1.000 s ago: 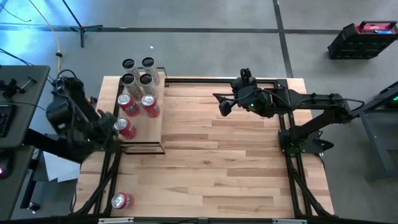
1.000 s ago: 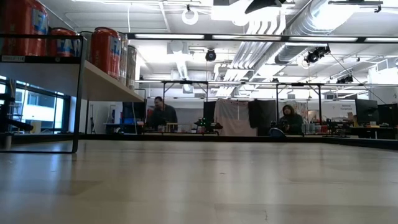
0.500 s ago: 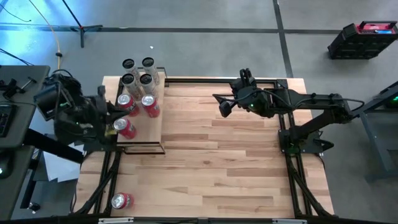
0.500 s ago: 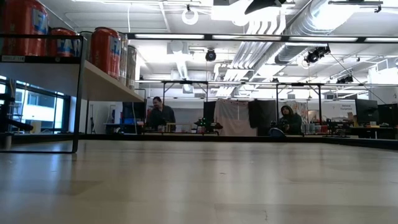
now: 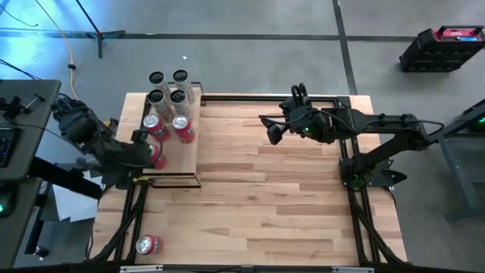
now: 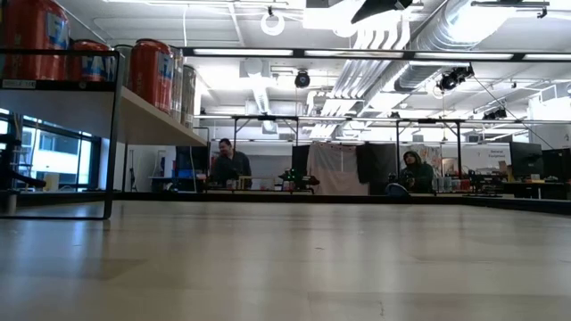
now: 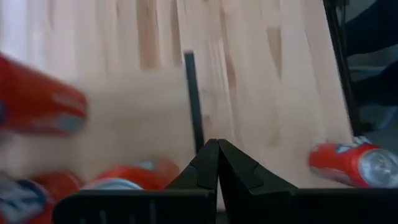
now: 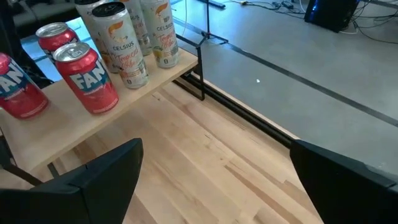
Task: Place canned beverage on shelf
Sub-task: Put the top red soda can on the shelf
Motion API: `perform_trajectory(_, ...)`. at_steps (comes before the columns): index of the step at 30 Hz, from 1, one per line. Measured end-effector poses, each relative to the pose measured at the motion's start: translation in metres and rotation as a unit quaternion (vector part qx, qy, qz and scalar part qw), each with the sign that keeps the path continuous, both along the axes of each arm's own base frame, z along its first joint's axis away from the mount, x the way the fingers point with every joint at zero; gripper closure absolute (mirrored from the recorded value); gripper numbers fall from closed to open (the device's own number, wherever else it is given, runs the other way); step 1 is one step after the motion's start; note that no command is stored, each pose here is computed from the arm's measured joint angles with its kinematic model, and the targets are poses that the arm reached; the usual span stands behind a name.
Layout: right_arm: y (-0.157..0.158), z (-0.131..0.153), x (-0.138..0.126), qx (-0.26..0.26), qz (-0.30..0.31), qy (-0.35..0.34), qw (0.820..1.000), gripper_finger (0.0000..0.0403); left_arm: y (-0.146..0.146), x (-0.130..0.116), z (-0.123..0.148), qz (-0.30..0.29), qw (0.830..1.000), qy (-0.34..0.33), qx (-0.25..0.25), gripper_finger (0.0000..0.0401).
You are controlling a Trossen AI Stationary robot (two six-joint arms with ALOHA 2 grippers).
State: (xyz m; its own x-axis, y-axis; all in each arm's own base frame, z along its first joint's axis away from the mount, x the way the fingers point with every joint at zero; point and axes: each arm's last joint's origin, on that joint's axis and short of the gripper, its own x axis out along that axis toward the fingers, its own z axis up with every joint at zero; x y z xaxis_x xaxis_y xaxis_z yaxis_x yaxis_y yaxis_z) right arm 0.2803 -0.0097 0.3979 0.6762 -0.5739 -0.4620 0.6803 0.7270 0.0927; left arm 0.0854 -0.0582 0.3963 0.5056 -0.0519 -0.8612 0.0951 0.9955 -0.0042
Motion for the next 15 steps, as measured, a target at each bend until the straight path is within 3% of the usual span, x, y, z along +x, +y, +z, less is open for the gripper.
perform_trajectory(6, 0.0, 0.0, 0.0, 0.007, -0.003, -0.005, 1.0, 0.0011, -0.005, 0.011, -0.016, 0.048, 0.997, 0.06, -0.028, 0.0401)
perform_trajectory(12, 0.0, 0.0, 0.0, 0.01, -0.005, -0.008, 1.0, 0.0011, -0.001, 0.024, -0.018, 0.165, 0.986, 0.034, -0.009, 0.0401)
perform_trajectory(15, 0.0, 0.0, 0.0, 0.01, -0.005, -0.008, 1.0, 0.0011, 0.003, 0.033, -0.02, 0.192, 0.981, 0.04, 0.0, 0.0401)
